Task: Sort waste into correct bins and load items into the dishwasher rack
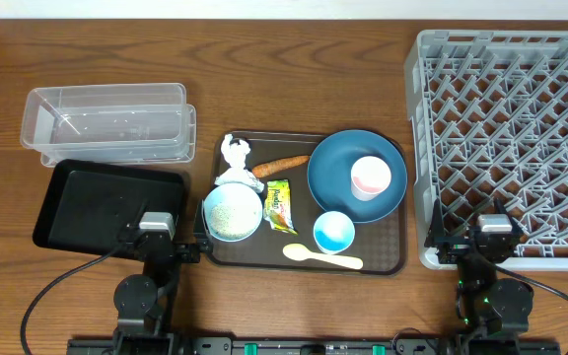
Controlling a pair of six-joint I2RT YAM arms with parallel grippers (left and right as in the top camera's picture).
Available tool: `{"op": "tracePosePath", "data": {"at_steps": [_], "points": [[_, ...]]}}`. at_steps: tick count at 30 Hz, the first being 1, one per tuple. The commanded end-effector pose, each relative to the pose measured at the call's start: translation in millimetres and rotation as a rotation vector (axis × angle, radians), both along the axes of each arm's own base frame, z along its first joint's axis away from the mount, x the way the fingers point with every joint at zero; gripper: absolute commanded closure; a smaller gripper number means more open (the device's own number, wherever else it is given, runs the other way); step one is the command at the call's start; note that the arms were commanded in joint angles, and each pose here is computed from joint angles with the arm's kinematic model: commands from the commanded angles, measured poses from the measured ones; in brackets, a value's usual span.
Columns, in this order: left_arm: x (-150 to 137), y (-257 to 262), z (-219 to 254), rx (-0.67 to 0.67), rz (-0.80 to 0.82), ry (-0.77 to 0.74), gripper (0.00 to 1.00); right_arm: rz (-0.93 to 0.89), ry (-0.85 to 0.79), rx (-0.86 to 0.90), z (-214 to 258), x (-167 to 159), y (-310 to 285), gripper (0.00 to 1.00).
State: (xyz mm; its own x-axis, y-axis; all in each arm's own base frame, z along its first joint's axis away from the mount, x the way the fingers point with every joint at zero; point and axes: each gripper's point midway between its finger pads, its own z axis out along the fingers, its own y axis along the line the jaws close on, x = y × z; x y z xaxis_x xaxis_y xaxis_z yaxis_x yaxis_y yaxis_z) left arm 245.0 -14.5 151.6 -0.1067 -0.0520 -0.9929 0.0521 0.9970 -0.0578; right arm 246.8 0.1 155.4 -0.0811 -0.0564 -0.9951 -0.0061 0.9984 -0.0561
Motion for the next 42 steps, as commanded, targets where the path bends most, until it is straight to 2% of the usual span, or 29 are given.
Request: {"op": "tracePosePath", "data": {"at_steps": [1,15,22,28,36,42], "points": [[-1.3,0.8,-14.1,0.02,0.001,0.046,0.02,0.014,-0.002,-0.016,0.3,-0.3,3.5,0.01],[-1.3,0.8,-14.1,0.008,0.002,0.047,0.02,0.037,-0.021,0.035,5.1,-0.1,8.0,0.01],[-1.7,0.8,-9.3,-0.094,0.015,0.053,0.02,0.027,-0.076,0.087,23.8,-0.7,6.5,0.01],[0.2,-2.1,11.5,-0.094,0.0,0.072,0.02,0.024,-0.094,0.086,52.7,-1.2,5.8,0.01],[12.1,-5.9,42.1,-0.086,-0.007,0.276,0.02,0.022,0.018,0.087,89.5,24.9,6.7,0.01],[18.7,-11.5,66.5,-0.084,-0.024,0.505,0.02,0.08,0.231,0.098,101.5,60.1,18.9,0.01]]}}
